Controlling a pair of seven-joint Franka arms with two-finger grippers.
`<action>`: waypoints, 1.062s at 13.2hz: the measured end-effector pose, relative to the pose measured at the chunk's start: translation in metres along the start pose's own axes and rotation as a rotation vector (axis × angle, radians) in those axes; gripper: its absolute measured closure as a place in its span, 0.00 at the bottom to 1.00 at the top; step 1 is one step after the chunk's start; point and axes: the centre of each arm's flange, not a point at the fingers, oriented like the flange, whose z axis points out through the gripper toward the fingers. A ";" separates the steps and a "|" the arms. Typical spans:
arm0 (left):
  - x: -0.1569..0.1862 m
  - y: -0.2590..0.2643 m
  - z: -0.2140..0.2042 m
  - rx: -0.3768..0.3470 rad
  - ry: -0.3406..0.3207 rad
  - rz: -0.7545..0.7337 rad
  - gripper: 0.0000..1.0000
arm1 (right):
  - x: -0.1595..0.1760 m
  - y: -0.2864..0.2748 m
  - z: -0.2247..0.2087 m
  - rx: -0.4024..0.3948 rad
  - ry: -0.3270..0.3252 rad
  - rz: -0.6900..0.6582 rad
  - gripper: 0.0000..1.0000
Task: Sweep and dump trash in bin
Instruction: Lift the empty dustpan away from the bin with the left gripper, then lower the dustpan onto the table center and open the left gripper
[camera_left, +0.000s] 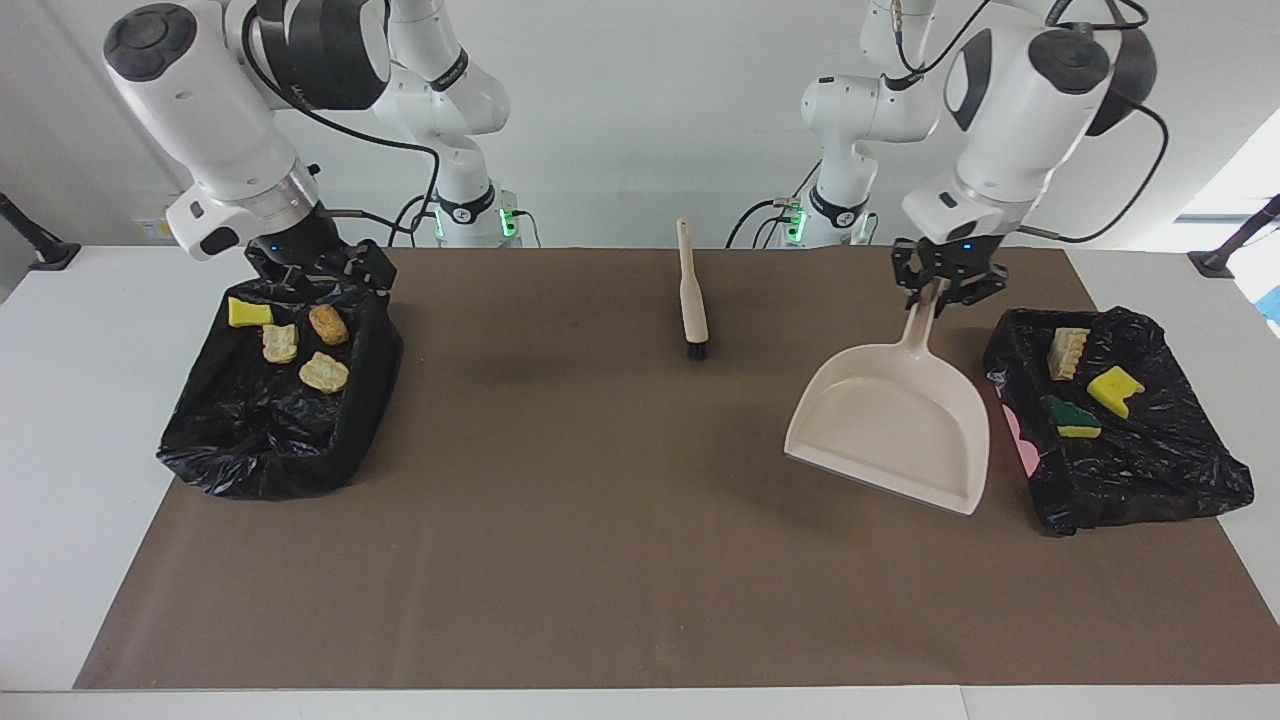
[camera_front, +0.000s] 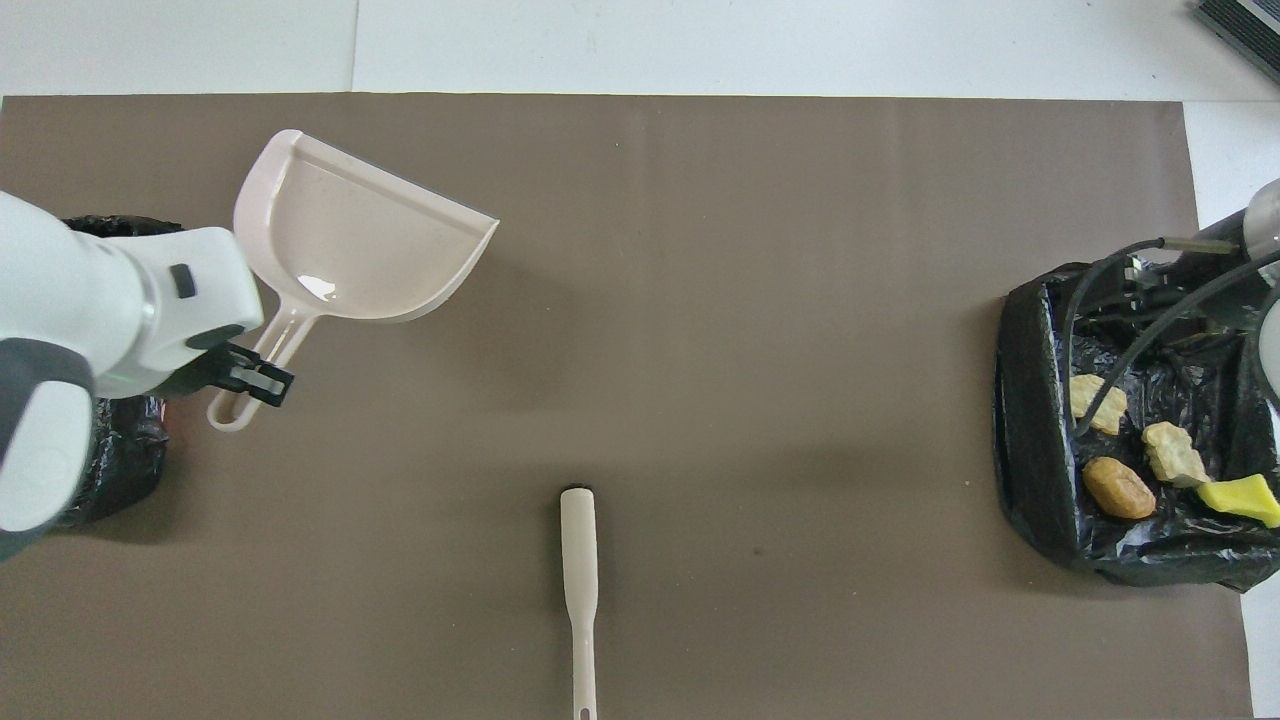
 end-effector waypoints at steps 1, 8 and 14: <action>0.008 0.032 0.008 -0.021 0.029 -0.042 0.68 | -0.002 0.009 -0.006 0.002 0.010 0.014 0.00; 0.060 0.206 0.127 -0.113 0.126 -0.208 0.68 | -0.024 0.017 -0.030 0.003 0.037 0.027 0.00; 0.066 0.231 0.166 -0.114 0.104 -0.229 0.68 | -0.019 0.018 -0.032 0.000 0.084 0.027 0.00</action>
